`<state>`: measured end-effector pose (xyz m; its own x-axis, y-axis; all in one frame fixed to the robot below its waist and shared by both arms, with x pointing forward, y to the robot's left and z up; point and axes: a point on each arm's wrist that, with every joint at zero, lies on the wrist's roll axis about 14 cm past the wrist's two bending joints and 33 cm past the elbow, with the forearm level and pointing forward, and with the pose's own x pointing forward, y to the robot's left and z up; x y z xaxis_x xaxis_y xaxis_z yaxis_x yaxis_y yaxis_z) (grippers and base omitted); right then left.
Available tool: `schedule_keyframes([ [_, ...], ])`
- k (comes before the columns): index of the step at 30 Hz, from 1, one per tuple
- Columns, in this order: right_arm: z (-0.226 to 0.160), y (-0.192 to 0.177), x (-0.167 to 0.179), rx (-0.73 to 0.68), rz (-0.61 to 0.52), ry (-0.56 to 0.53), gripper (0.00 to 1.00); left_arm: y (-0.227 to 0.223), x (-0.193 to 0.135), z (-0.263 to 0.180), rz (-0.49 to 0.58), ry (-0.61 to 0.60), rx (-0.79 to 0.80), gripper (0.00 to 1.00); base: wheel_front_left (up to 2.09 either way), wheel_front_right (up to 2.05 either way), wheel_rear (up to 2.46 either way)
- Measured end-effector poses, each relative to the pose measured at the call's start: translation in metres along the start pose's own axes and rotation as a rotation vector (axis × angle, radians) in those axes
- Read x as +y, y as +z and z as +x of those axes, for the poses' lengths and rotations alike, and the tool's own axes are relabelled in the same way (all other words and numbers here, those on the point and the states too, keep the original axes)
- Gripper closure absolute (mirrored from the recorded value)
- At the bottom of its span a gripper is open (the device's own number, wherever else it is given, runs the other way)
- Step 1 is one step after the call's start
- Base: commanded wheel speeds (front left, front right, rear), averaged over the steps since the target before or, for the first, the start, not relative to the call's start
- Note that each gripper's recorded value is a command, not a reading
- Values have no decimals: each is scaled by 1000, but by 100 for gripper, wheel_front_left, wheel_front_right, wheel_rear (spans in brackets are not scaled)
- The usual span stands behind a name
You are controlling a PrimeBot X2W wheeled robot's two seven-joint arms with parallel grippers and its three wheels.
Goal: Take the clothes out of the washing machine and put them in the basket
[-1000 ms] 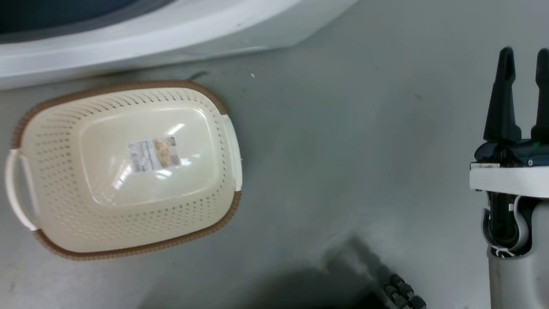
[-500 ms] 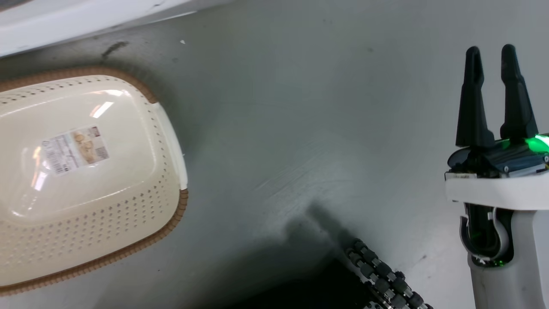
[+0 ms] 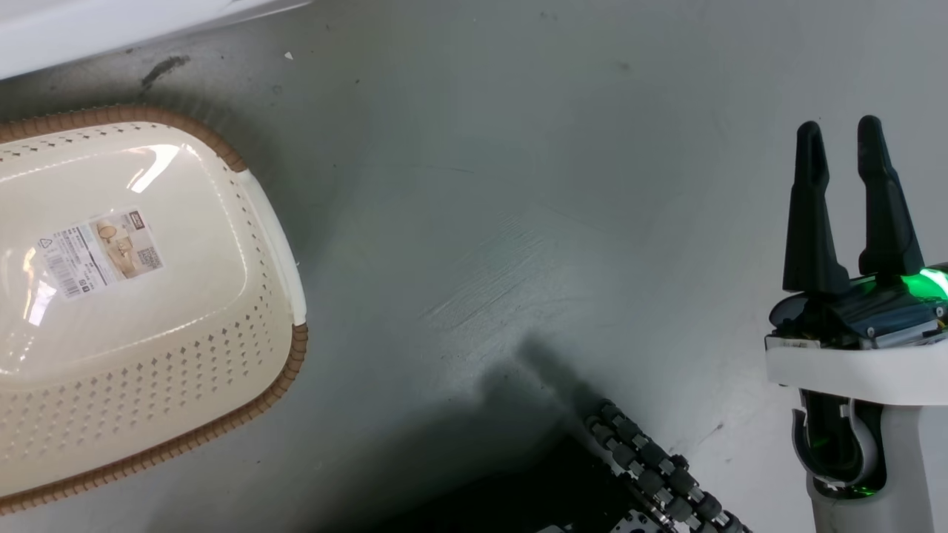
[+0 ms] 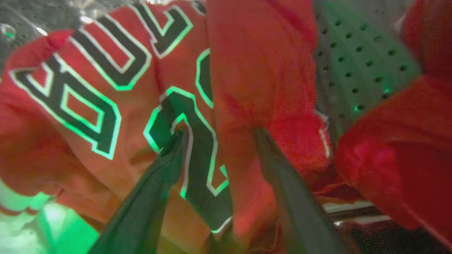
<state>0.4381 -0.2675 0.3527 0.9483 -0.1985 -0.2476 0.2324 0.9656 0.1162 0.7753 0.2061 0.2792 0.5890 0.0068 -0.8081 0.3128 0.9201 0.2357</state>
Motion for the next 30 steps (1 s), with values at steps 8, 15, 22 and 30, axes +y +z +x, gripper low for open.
schedule_keyframes([
  [8,2,-1,3,-4,-1,9,0,-12,-3,7,-42,-35,62,100,0,0,0],
  [15,4,-1,4,-6,-5,15,0,-1,-3,9,-50,-37,-9,100,0,0,0],
  [22,10,14,3,-52,-10,17,0,32,10,-3,-61,0,-193,100,0,0,0],
  [30,11,44,-4,-126,-31,3,0,47,9,-23,-84,-3,-342,100,0,0,0],
])
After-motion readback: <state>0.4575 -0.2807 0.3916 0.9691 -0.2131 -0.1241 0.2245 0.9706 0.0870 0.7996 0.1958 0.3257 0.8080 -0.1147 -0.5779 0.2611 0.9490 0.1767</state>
